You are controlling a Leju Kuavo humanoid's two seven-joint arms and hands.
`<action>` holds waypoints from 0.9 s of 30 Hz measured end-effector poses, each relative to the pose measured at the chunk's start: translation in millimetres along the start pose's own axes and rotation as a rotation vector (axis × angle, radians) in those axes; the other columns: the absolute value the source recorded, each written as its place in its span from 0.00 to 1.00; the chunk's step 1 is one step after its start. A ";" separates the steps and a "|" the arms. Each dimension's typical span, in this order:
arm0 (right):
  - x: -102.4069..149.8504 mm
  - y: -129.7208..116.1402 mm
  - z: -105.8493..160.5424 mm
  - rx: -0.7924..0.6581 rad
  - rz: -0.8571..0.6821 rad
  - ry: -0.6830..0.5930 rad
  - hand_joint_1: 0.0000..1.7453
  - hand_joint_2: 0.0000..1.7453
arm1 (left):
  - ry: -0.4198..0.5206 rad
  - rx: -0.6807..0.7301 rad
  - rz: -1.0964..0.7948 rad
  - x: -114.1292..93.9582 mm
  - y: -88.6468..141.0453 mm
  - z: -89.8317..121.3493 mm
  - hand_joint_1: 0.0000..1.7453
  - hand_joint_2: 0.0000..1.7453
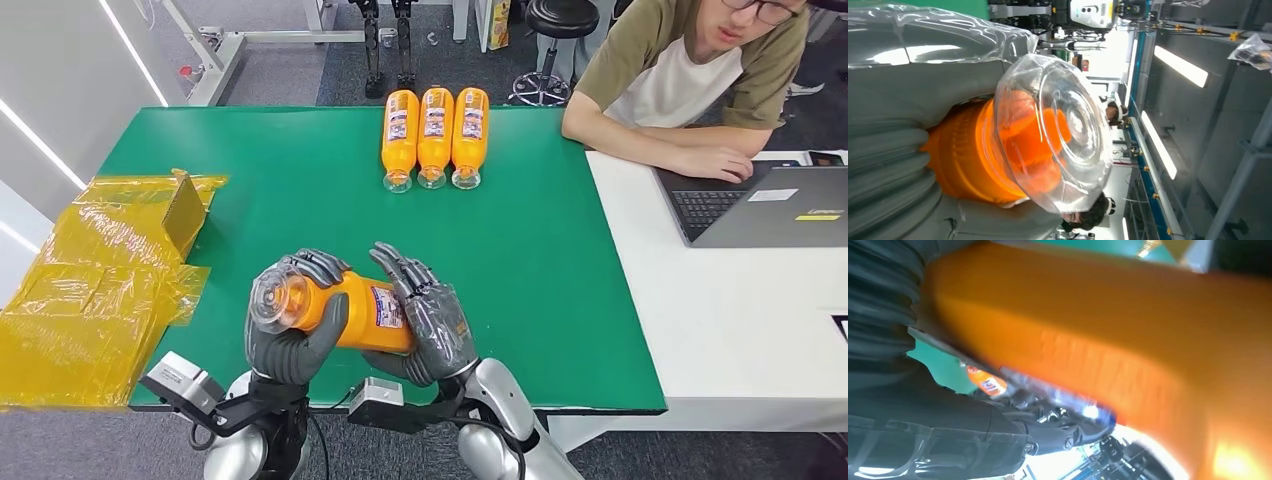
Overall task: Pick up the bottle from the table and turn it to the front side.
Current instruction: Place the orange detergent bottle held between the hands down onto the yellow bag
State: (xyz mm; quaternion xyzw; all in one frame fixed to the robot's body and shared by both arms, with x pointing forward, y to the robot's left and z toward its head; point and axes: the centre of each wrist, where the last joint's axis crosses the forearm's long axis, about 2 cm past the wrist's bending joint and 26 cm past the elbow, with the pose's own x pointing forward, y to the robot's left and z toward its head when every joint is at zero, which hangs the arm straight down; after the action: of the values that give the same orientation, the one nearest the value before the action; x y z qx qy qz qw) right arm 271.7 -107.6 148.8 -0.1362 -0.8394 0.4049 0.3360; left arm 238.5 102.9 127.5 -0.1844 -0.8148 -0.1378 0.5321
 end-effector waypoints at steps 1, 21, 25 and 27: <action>1.7 0.5 1.9 -0.031 -0.036 -0.005 0.00 1.00 | -0.003 0.012 -0.016 0.7 0.7 -0.3 1.00 1.00; 31.4 -2.5 27.3 -0.281 -0.258 0.000 0.00 1.00 | 0.074 0.229 -0.640 4.9 58.9 13.8 1.00 1.00; 35.2 -10.0 29.8 -0.348 -0.297 0.019 0.00 1.00 | 0.156 0.226 -1.124 1.6 109.4 17.7 1.00 1.00; 36.0 -16.0 28.3 -0.417 -0.356 0.015 0.00 1.00 | 0.210 0.197 -1.303 -3.3 141.3 20.1 1.00 1.00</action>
State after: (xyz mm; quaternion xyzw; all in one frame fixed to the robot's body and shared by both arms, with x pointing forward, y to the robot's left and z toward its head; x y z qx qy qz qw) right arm 226.8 -116.3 164.9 -0.0558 -0.9128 0.1570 0.3729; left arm 286.4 237.1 120.5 0.4096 -0.7121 -0.3732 0.4310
